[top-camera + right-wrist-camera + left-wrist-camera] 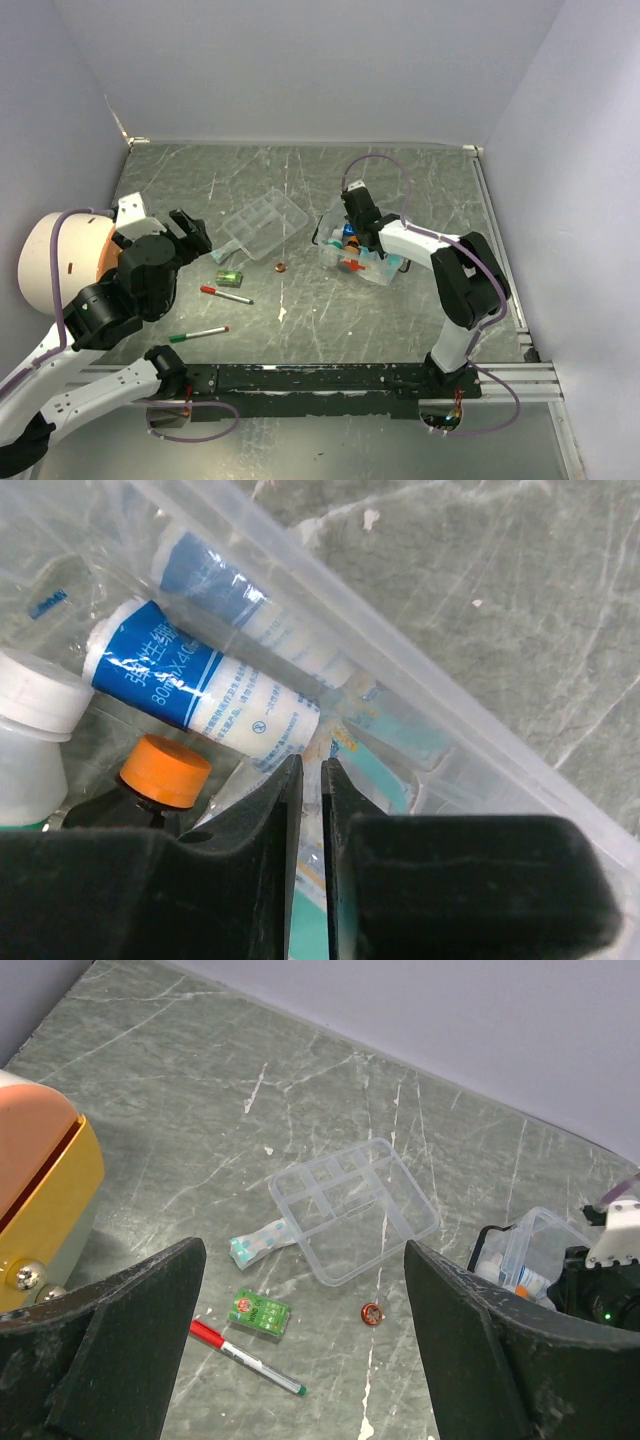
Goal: Organize the medicine kit
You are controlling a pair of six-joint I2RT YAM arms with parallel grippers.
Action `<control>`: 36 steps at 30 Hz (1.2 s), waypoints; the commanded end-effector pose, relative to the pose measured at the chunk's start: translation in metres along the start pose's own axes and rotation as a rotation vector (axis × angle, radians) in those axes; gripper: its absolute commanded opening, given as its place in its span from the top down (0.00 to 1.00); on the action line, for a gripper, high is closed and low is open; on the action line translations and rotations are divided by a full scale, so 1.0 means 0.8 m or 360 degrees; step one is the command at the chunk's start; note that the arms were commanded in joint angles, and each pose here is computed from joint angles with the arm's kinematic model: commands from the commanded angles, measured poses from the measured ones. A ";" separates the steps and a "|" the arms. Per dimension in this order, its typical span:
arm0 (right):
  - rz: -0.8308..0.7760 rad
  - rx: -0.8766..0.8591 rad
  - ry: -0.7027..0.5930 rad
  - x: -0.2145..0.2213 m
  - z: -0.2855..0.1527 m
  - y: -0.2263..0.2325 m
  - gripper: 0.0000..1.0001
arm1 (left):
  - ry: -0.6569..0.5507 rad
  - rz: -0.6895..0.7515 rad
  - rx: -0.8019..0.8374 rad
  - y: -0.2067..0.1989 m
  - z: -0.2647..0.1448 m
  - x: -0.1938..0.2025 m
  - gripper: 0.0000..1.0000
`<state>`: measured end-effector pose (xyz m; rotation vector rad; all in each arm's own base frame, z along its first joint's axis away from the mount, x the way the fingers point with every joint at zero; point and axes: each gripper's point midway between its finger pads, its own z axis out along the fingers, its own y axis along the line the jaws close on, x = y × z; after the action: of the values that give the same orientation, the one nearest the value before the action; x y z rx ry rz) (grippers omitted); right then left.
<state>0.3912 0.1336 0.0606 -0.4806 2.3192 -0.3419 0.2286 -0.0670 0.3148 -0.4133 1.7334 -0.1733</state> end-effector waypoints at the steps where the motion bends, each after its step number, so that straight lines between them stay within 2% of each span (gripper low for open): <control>1: 0.0018 0.0031 0.0002 0.003 0.011 -0.001 0.87 | -0.0013 -0.0009 0.0002 0.000 0.000 -0.002 0.09; 5: 0.0057 -0.0011 -0.0026 -0.009 -0.007 -0.004 0.84 | -0.0013 -0.0011 0.0000 0.000 0.001 -0.002 0.09; 11: 0.0115 -0.0096 0.0118 -0.009 -0.043 -0.006 0.59 | -0.0010 -0.0012 0.0010 -0.002 0.000 -0.002 0.09; 13: 0.0076 -0.0164 0.0202 0.004 -0.048 0.001 0.55 | -0.0011 -0.0010 0.0009 -0.001 0.000 -0.002 0.09; 18: -0.0124 -0.0291 0.0346 0.037 -0.053 0.011 0.54 | -0.0017 -0.0011 0.0010 0.000 0.000 -0.003 0.09; 23: -0.0237 -0.0428 0.0333 0.027 -0.066 0.011 0.55 | -0.0010 0.0003 0.0008 -0.002 0.001 -0.002 0.09; 26: -0.0261 -0.0601 0.0375 0.030 -0.073 0.019 0.54 | -0.0008 0.0007 0.0000 -0.001 0.002 -0.001 0.09; 36: -0.0361 -0.0554 0.0512 0.057 -0.052 0.018 0.53 | -0.0006 0.0027 -0.0011 -0.002 0.005 0.001 0.09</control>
<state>0.3298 0.1332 0.0610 -0.8618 2.6341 -0.1170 0.2292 -0.0671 0.3141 -0.4094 1.7365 -0.1663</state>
